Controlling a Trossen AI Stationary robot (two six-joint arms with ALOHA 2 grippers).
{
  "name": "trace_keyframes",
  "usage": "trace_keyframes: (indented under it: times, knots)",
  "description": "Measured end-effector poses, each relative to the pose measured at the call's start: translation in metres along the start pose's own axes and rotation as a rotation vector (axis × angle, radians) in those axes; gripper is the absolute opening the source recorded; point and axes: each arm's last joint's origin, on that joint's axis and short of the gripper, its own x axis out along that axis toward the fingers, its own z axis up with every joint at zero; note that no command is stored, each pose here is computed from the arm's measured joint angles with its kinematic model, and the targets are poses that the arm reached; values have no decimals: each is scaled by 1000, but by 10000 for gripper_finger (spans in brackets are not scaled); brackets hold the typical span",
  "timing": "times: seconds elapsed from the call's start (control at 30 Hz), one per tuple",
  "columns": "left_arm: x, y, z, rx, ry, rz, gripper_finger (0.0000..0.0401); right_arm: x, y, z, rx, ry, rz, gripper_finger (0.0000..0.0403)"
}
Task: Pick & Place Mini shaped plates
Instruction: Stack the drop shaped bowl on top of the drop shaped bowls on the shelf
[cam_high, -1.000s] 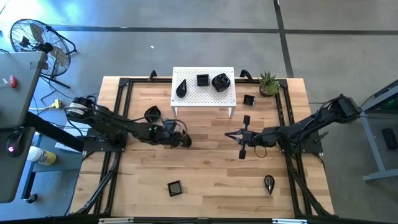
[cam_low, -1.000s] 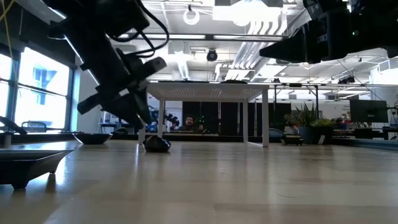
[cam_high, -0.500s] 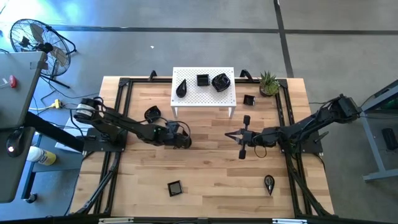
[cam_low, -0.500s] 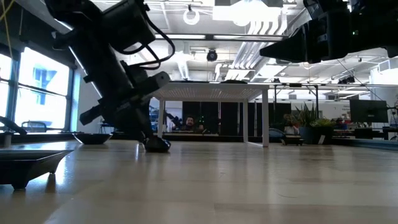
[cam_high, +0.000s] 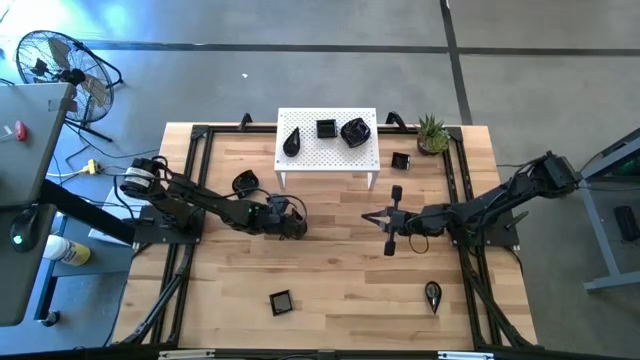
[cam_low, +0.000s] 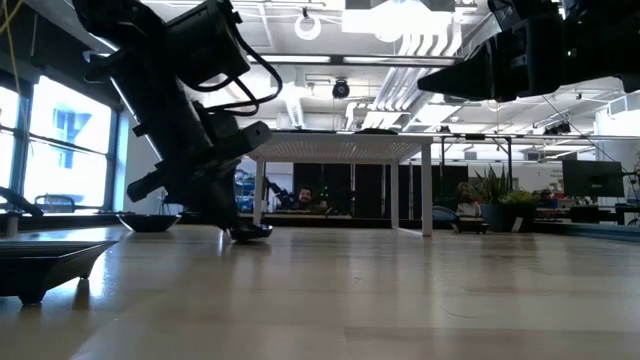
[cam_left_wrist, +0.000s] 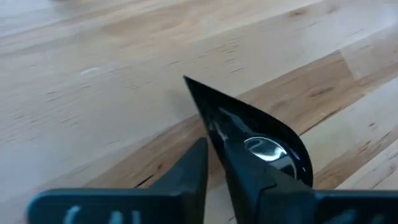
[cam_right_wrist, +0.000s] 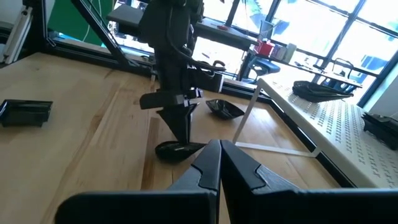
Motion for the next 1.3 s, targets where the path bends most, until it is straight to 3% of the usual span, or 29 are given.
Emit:
trace_keyframes:
  times: [0.17, 0.47, 0.7, 0.93, 1.13, 1.3]
  knots:
    - [0, 0, 0, 23, 4, -2, 5, 0, 0, -1, -11, 6, 2, 1]
    - [-11, -1, 5, 89, 31, -34, 1, 0, 0, -1, -12, 7, 2, 1]
    - [-47, 2, 21, 119, 16, -105, 1, 0, 0, -1, -15, 12, 3, 2]
    - [-94, 16, 68, 52, -123, -233, 0, 0, 0, -1, -15, 9, 3, 2]
    - [-107, 44, 116, 15, -275, -217, 0, 0, 0, -1, -14, 7, 3, 1]
    - [-115, 50, 157, 41, -353, -193, 0, 0, 0, 0, -13, 6, 1, 2]
